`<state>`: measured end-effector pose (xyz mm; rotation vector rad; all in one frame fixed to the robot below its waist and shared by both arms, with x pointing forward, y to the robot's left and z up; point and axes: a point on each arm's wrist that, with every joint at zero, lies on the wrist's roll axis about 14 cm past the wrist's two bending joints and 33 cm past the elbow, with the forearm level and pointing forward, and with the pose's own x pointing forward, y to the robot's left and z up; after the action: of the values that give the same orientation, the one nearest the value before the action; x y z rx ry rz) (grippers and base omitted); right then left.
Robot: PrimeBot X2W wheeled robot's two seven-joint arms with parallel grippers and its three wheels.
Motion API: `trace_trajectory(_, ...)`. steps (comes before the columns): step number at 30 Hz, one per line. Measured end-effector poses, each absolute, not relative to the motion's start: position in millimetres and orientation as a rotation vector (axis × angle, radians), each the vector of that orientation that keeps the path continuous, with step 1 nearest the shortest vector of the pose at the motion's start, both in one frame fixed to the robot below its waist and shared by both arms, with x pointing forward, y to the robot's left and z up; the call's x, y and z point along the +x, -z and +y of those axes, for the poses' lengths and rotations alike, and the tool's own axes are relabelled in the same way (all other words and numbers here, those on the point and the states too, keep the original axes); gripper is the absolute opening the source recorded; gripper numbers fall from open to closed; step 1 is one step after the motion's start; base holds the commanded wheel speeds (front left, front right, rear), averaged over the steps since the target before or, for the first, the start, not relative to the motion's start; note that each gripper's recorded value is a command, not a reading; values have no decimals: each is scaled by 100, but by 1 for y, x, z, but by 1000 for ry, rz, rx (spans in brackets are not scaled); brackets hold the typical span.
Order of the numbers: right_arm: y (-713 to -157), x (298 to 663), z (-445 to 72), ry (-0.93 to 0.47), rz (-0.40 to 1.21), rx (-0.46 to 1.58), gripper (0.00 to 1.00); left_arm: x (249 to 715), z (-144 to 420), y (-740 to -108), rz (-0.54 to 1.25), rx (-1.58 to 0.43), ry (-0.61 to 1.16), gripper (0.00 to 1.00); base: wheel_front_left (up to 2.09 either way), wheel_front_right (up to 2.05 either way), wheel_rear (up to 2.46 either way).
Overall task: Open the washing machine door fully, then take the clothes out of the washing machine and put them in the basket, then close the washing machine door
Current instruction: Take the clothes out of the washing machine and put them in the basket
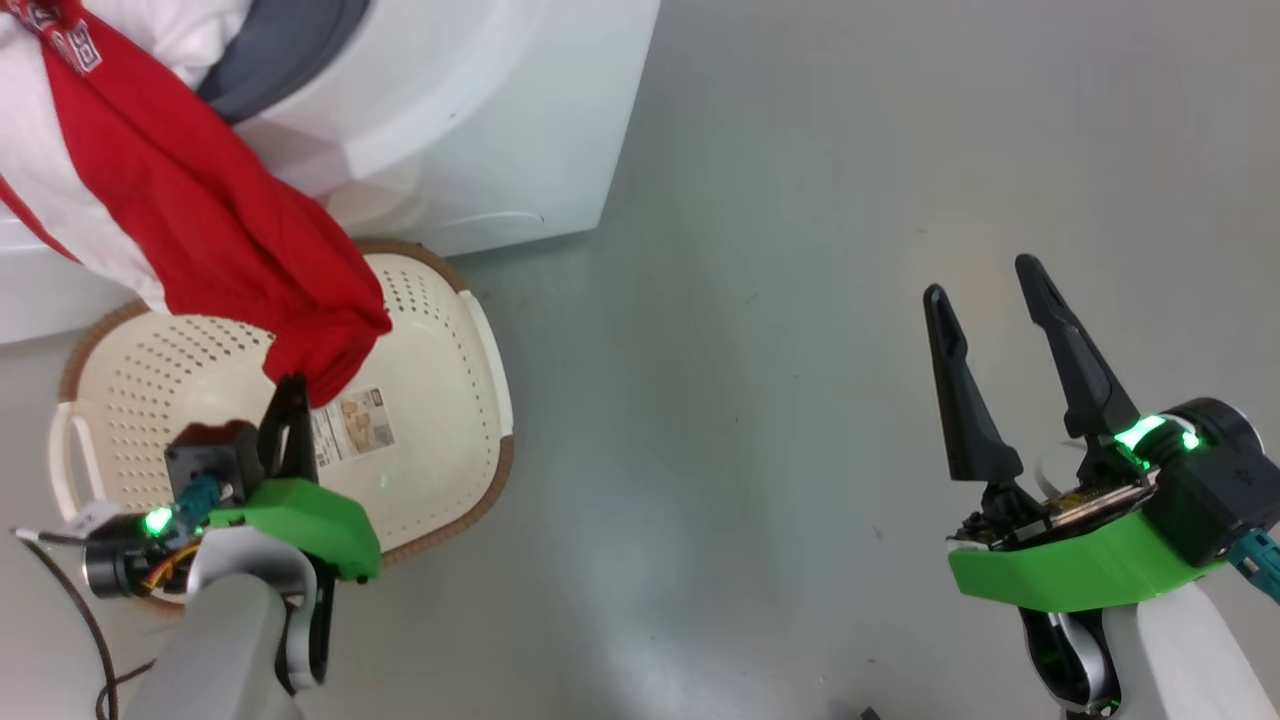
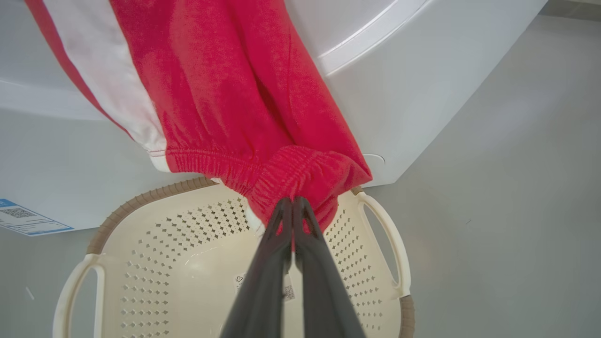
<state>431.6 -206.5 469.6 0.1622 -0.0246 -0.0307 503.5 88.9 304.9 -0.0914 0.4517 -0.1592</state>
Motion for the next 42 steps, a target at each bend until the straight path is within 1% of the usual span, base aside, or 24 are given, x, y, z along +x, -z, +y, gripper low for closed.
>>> trace_trajectory(6,-458,436,-211,42,2,153,100,505,80,-271,545,-83,172,0,0,0,0)
trace_trajectory(16,-438,449,-212,44,40,150,100,503,88,-224,669,-59,149,0,0,0,0)
trace_trajectory(26,-418,459,-212,42,73,159,100,484,94,-180,798,-13,144,0,0,0,0)
trace_trajectory(36,-406,460,-212,43,103,156,100,458,99,-153,908,12,146,0,0,0,0)
trace_trajectory(42,-403,460,-209,37,111,158,100,455,98,-148,923,14,147,0,0,0,0)
